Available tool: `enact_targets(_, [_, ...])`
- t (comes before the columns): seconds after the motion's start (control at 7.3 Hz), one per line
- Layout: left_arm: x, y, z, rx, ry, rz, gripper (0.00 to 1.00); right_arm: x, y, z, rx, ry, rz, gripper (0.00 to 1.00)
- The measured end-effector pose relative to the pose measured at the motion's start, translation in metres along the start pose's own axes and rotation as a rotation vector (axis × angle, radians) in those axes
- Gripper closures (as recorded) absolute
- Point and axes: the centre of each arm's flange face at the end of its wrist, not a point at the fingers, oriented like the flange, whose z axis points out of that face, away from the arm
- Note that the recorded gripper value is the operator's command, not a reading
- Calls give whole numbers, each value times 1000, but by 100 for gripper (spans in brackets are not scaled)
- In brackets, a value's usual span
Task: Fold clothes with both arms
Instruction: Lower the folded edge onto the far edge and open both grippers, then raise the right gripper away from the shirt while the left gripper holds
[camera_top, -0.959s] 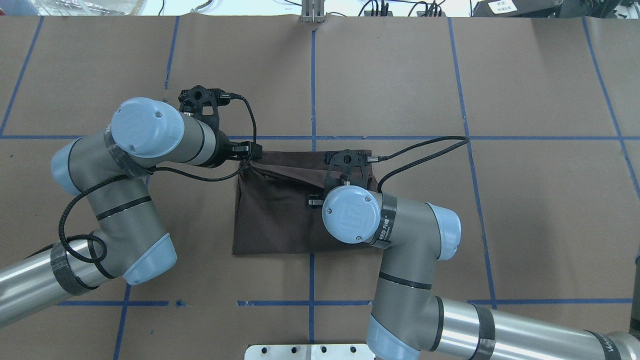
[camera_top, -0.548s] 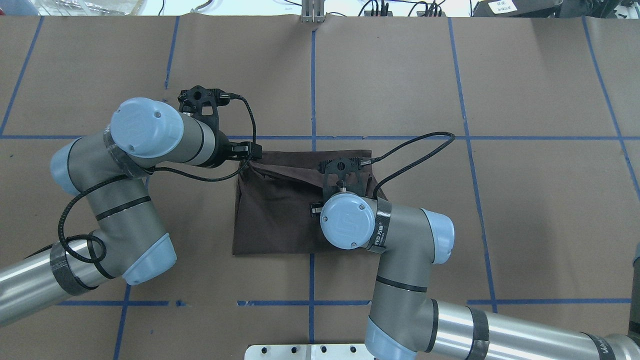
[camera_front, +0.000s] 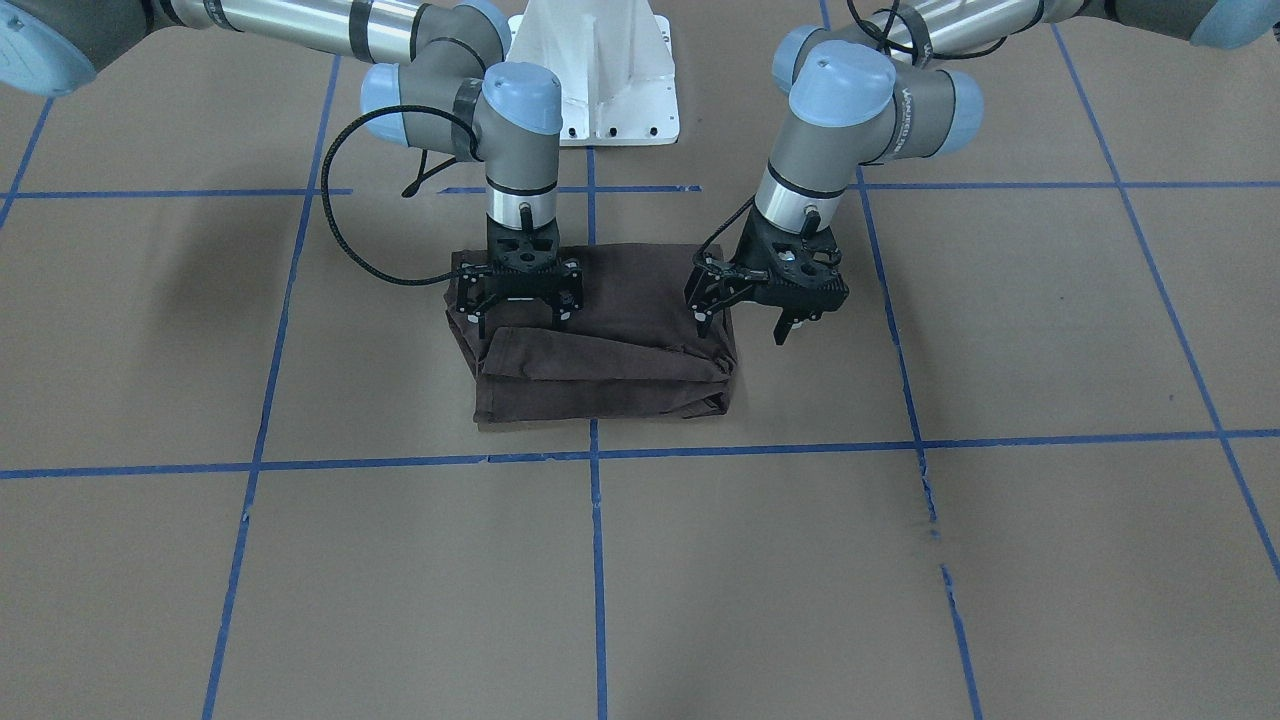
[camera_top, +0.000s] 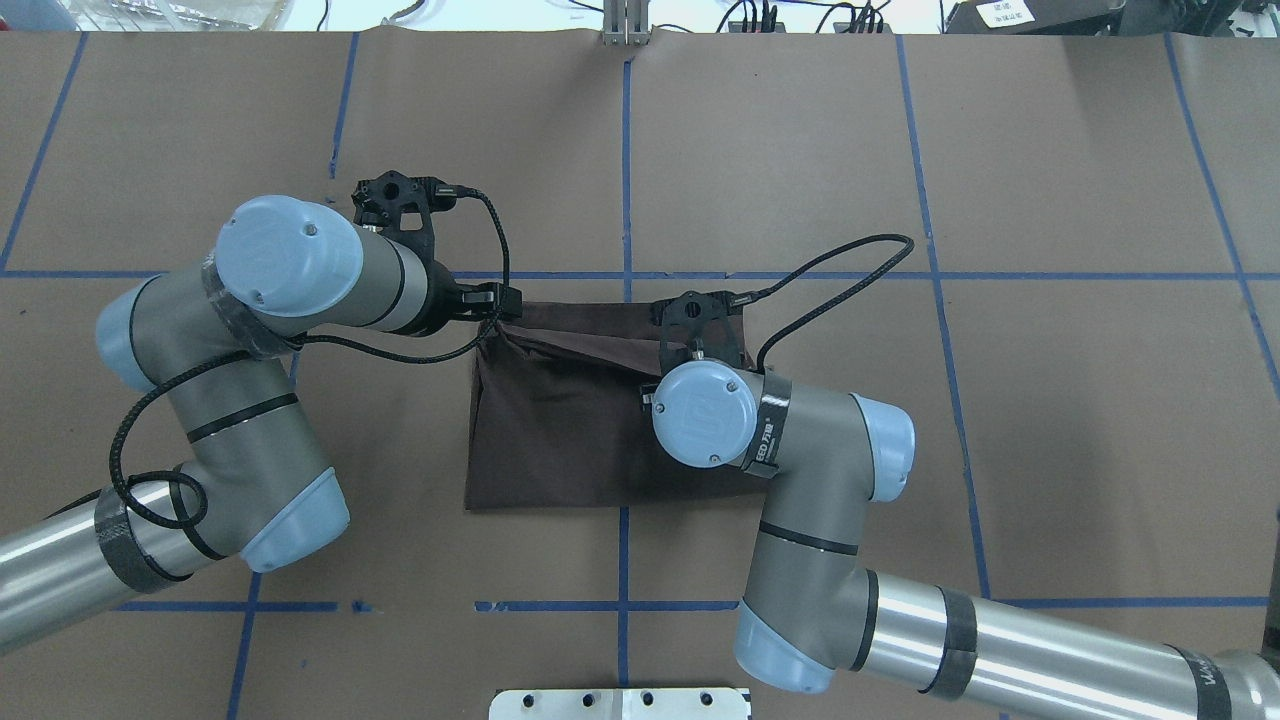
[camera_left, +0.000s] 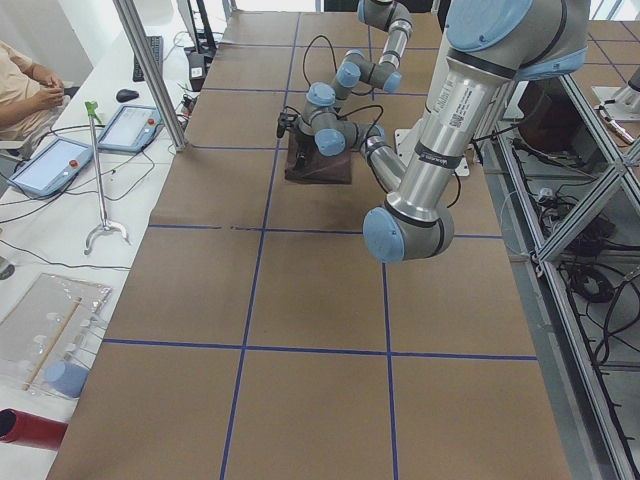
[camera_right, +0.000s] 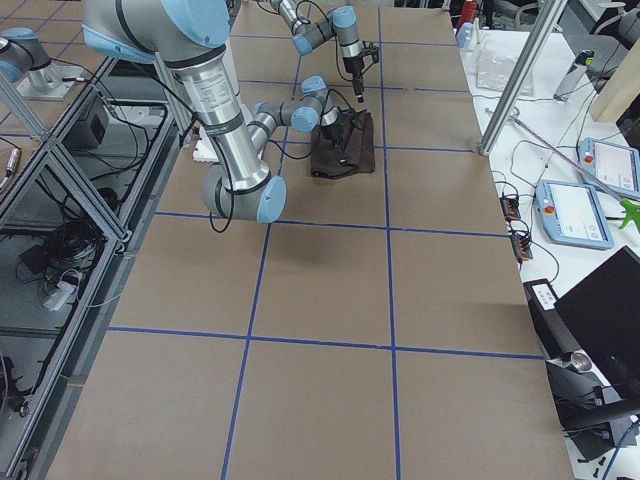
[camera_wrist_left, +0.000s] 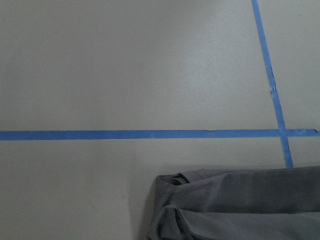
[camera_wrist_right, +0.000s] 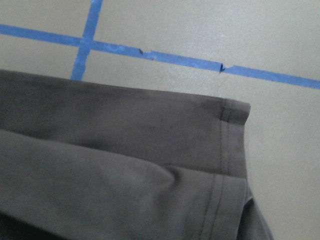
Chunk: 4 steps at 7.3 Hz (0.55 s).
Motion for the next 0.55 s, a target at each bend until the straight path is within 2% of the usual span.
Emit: enact_targets(0.55, [3, 1, -9, 5, 16, -16, 0, 39, -73, 24, 42, 79, 25, 0])
